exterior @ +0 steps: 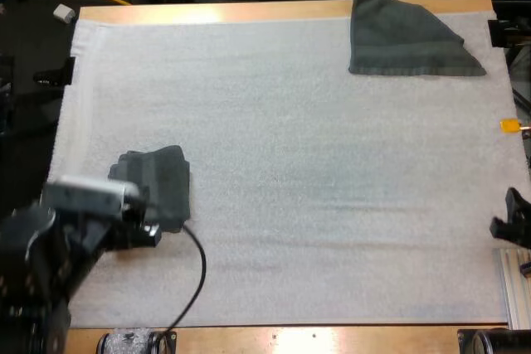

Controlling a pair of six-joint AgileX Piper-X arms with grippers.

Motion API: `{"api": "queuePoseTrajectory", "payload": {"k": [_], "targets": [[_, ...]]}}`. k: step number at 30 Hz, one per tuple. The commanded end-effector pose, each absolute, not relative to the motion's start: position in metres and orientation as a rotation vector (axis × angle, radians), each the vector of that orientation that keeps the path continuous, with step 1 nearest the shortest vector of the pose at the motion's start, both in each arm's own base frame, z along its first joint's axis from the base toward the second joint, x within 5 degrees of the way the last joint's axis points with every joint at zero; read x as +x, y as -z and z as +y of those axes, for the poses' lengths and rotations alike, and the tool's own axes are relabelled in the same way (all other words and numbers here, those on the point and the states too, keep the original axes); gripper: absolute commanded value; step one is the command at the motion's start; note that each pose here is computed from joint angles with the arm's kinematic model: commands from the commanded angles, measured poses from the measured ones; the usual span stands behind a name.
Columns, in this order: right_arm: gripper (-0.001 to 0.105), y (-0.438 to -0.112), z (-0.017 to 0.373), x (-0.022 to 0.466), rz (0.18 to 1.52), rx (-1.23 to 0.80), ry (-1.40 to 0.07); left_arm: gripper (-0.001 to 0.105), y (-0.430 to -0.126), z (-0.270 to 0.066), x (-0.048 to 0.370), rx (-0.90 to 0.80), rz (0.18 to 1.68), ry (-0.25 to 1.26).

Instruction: Pick towel from pile, fold and stack

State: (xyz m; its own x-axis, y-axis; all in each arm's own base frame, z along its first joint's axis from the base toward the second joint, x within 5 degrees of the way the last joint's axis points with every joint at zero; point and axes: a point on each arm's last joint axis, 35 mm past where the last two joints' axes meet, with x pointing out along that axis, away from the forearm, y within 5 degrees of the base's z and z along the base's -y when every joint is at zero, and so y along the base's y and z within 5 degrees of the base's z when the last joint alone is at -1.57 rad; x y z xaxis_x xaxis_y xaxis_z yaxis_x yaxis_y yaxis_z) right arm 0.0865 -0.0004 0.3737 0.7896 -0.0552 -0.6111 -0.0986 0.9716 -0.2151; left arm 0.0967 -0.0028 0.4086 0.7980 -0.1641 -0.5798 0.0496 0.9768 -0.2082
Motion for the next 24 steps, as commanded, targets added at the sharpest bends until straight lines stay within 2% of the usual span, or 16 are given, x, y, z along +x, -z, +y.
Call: {"api": "queuePoseTrajectory", "payload": {"k": [1,4,6,14,24], "targets": [[0.066,-0.38,-0.001,0.064,0.598,-0.249,-0.029,0.062,-0.415,-0.004,0.073,-0.171,0.575,0.121],[0.066,-0.382,-0.001,0.048,0.547,-0.244,-0.024,0.062,-0.417,-0.005,0.054,-0.164,0.527,0.124],[0.066,-0.382,-0.001,0.05,0.551,-0.25,-0.017,0.062,-0.413,-0.005,0.053,-0.165,0.529,0.125],[0.066,-0.384,-0.001,0.008,0.413,-0.229,-0.043,0.062,-0.39,-0.007,-0.004,-0.125,0.442,0.135],[0.067,-0.37,-0.003,-0.043,0.337,-0.21,-0.031,0.062,-0.366,-0.009,-0.063,-0.106,0.404,0.139]]}}
